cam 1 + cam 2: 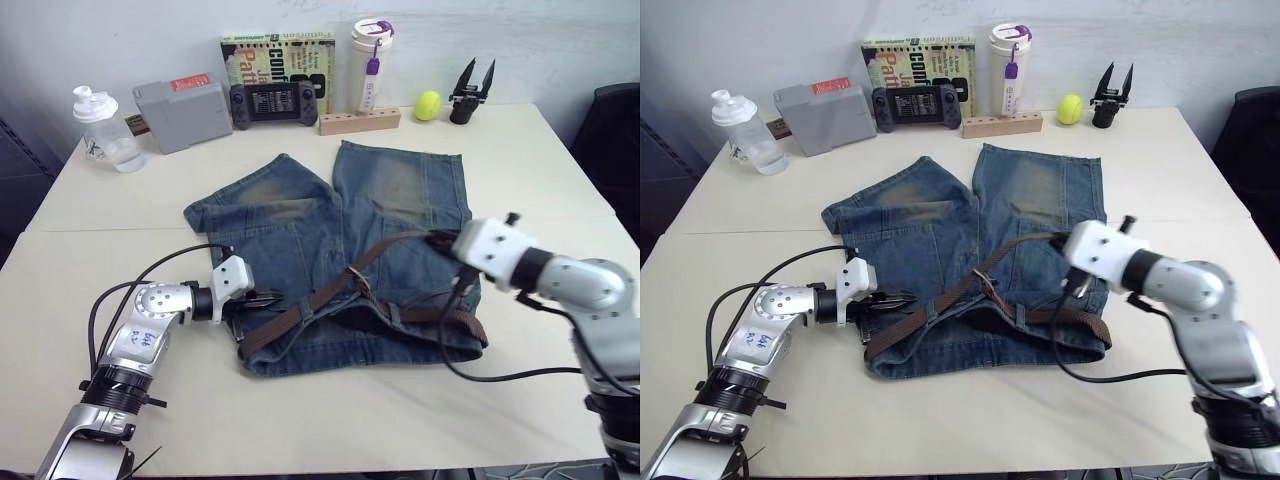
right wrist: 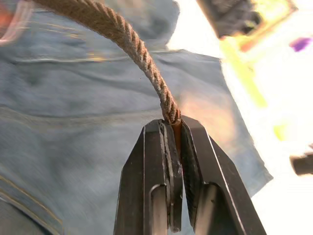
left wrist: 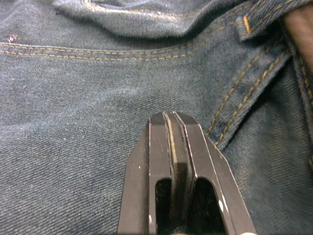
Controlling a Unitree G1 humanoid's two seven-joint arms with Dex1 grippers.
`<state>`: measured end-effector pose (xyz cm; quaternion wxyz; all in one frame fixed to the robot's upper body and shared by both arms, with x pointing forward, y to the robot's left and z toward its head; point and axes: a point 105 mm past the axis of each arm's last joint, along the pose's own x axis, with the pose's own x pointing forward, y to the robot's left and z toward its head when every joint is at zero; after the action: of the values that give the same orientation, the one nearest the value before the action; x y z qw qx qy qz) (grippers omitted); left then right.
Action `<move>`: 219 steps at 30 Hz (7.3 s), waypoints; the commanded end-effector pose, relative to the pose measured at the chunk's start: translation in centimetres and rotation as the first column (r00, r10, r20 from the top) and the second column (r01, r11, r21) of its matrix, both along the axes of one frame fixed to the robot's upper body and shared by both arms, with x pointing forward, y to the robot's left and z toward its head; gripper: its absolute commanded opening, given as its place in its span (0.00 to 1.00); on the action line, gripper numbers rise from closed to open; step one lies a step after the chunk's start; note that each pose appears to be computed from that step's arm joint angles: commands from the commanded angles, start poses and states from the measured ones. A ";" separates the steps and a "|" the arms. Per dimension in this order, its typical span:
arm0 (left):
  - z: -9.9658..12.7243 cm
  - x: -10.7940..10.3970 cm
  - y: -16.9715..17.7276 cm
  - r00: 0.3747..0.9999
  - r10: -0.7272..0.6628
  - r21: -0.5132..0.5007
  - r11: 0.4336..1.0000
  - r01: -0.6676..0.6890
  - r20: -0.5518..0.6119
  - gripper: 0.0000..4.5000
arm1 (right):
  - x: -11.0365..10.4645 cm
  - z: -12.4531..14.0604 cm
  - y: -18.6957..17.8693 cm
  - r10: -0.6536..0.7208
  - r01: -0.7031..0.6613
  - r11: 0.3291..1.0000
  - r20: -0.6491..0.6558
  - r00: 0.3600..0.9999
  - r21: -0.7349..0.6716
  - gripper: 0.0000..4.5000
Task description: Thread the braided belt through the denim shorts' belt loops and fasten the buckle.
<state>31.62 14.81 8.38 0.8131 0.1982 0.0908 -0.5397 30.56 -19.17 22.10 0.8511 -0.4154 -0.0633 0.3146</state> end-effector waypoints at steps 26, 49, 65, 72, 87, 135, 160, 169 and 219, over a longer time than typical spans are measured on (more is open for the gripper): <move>11.5 -1.9 -6.7 0.978 -0.140 -0.303 0.935 0.182 0.157 0.79 | 0.0 -2.7 9.7 0.221 -0.231 0.959 -0.078 0.972 -0.163 0.00; 9.4 1.0 -8.3 0.970 -0.087 -0.217 0.966 0.138 0.227 0.01 | -1.1 -2.4 11.1 0.285 -0.293 0.945 -0.074 0.956 -0.143 0.00; 10.2 -0.5 -7.6 0.984 0.032 -0.446 0.893 0.051 0.176 0.00 | -0.1 -2.6 6.3 0.054 -0.028 0.993 -0.228 0.972 0.116 0.89; 10.5 -2.5 -7.9 0.991 0.025 -0.560 0.827 0.055 0.135 0.00 | -2.7 -4.1 10.9 0.275 -0.120 0.925 -0.415 0.867 0.361 0.23; 9.8 -3.7 -6.0 0.979 0.136 -0.547 0.836 -0.032 0.150 0.00 | -4.2 -12.7 12.5 0.166 -0.055 0.982 -0.693 0.702 0.180 0.01; 7.4 -3.6 -3.3 0.961 0.194 -0.403 0.910 -0.100 0.199 0.00 | -4.0 -9.1 14.9 0.247 -0.096 0.957 -0.602 0.759 0.272 0.01; 6.5 -4.9 -2.8 0.949 0.120 -0.282 0.959 -0.034 0.291 0.00 | -1.9 -8.5 13.7 0.363 -0.274 0.931 -0.705 0.610 0.243 0.01; 6.4 -4.7 -2.6 0.947 0.139 -0.287 0.957 -0.053 0.290 0.00 | -2.3 -9.0 14.9 0.383 -0.318 0.919 -0.715 0.585 0.232 0.01; 6.2 -4.6 -2.5 0.949 0.146 -0.285 0.956 -0.063 0.280 0.00 | -2.6 -9.5 15.6 0.370 -0.349 0.920 -0.687 0.626 0.177 0.01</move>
<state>27.07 12.09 13.79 0.8644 0.1508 -0.0832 -0.4723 28.36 -3.91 12.47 0.7410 -0.2227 0.1937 0.6032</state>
